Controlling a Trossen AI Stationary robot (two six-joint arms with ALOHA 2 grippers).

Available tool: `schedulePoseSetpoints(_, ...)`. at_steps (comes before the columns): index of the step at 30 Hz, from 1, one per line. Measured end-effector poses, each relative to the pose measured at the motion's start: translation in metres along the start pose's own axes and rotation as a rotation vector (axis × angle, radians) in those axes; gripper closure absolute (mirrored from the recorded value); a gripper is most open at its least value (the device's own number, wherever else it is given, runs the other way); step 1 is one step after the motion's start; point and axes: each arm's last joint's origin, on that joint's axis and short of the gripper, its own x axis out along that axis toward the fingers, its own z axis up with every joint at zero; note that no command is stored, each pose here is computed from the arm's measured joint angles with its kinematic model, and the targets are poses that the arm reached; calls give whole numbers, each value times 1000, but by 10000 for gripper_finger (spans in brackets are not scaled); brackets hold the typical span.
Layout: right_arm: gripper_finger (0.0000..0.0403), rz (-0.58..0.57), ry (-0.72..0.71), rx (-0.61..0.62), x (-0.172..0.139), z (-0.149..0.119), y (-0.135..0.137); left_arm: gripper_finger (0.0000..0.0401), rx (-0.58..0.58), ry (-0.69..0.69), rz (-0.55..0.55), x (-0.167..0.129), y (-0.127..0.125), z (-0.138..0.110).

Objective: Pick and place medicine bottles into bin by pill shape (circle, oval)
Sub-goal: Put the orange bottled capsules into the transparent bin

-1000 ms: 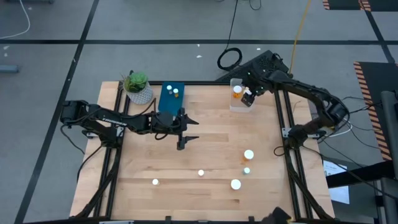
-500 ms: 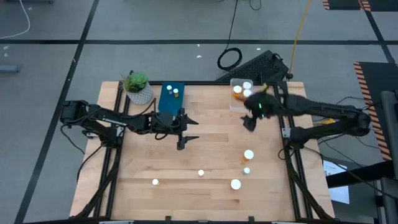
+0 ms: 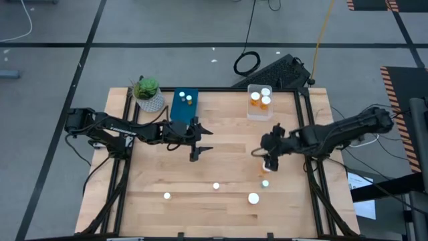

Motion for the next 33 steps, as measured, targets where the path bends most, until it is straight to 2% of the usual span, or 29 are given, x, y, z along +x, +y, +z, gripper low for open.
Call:
schedulePoseSetpoints(4, 124, 23, 69, -37, 4, -7, 10, 103, -6, 0, 1, 0, 0, 0)
schedulePoseSetpoints(16, 124, 107, 247, -23, 22, -16, 28, 103, -24, 2, 0, 0, 0, 0)
schedulePoseSetpoints(24, 121, 108, 296, -27, 30, -17, 30, 103, -20, 8, -1, 0, 0, -1)
schedulePoseSetpoints(33, 65, 90, 323, -34, 38, -18, 33, 103, -20, 14, -1, 0, 0, -1)
